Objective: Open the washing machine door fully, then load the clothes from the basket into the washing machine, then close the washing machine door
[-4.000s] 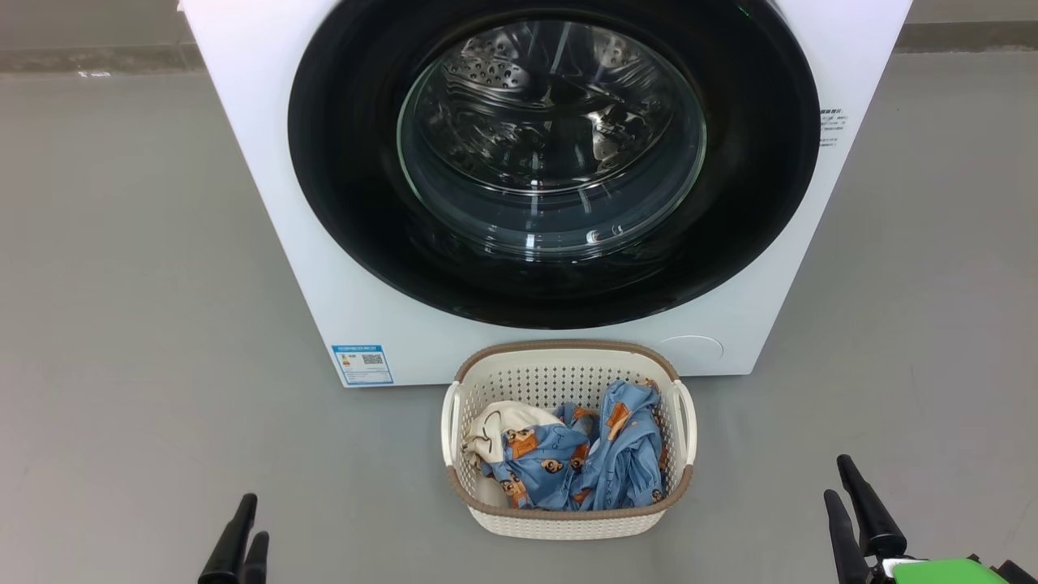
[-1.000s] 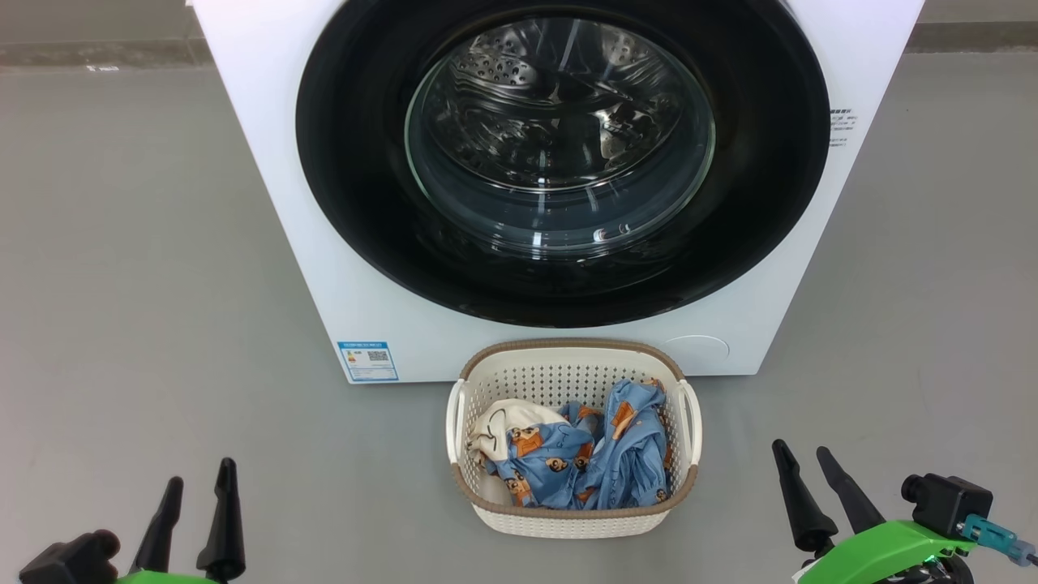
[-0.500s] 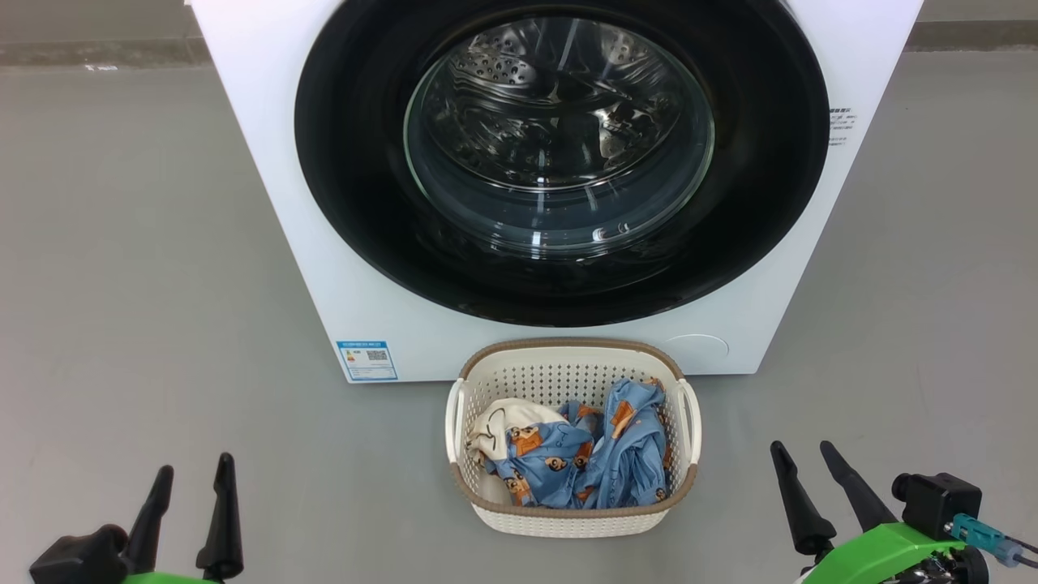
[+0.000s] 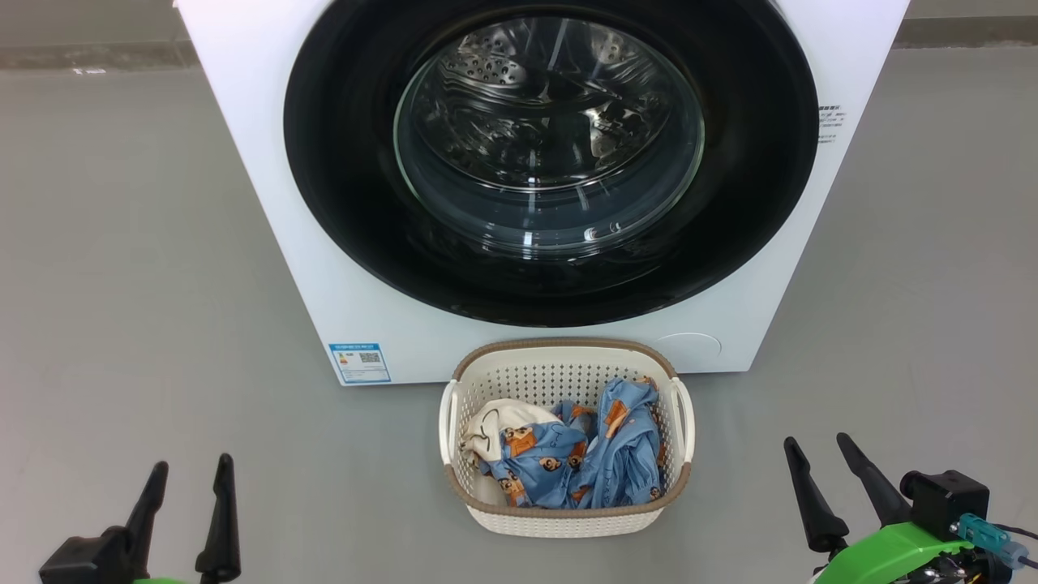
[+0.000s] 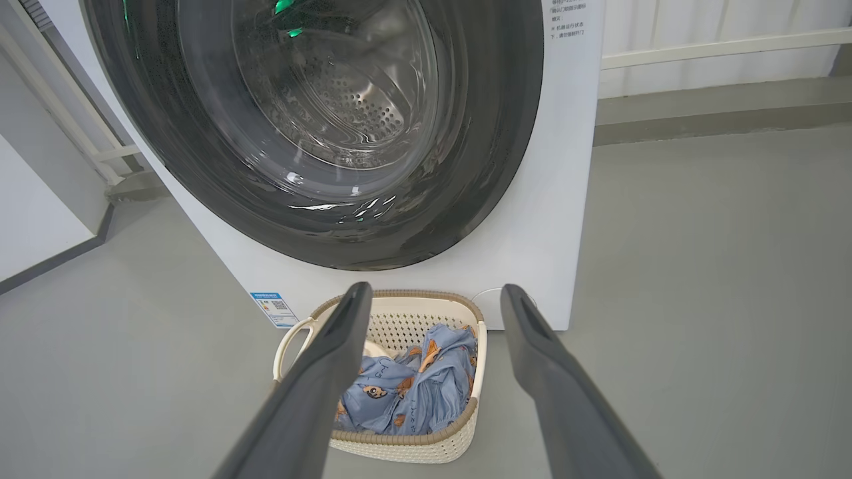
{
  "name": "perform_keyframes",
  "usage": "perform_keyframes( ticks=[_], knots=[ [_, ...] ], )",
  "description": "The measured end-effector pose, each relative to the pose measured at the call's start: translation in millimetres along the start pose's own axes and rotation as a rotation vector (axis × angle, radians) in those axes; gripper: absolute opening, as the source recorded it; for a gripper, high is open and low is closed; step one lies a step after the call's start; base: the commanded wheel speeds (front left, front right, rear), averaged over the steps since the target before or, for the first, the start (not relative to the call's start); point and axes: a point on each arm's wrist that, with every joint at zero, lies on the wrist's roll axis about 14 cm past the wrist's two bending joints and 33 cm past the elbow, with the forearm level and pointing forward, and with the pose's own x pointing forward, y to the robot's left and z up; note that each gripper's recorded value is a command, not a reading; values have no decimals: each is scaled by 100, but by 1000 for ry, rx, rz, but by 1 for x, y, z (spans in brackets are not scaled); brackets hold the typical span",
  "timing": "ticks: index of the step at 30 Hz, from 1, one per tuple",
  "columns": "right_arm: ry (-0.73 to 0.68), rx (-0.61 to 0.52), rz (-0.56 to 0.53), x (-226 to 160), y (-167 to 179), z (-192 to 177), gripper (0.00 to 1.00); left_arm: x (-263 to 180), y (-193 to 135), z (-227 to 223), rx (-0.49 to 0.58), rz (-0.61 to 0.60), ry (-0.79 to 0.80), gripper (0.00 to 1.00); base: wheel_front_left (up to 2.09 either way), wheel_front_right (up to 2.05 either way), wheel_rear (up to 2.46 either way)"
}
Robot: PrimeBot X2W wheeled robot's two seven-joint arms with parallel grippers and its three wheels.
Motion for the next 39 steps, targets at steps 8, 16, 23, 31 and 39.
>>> perform_keyframes(
  ticks=[8,16,23,31,39],
  knots=[
    [-11,-4,-11,-1,-4,4,100,-2,0,-3,-1,1,8,100,0,0,0],
    [-17,-4,-14,-1,-4,5,100,-3,4,-3,38,4,12,100,10,10,-19],
    [-14,0,-13,-1,-3,4,100,-2,5,-6,61,4,22,100,55,55,-109],
    [-9,2,-14,0,-3,2,100,-2,6,-7,60,8,27,100,110,110,-219],
    [-8,2,-13,1,-3,1,100,-1,5,-8,57,7,28,100,123,123,-246]
  ],
)
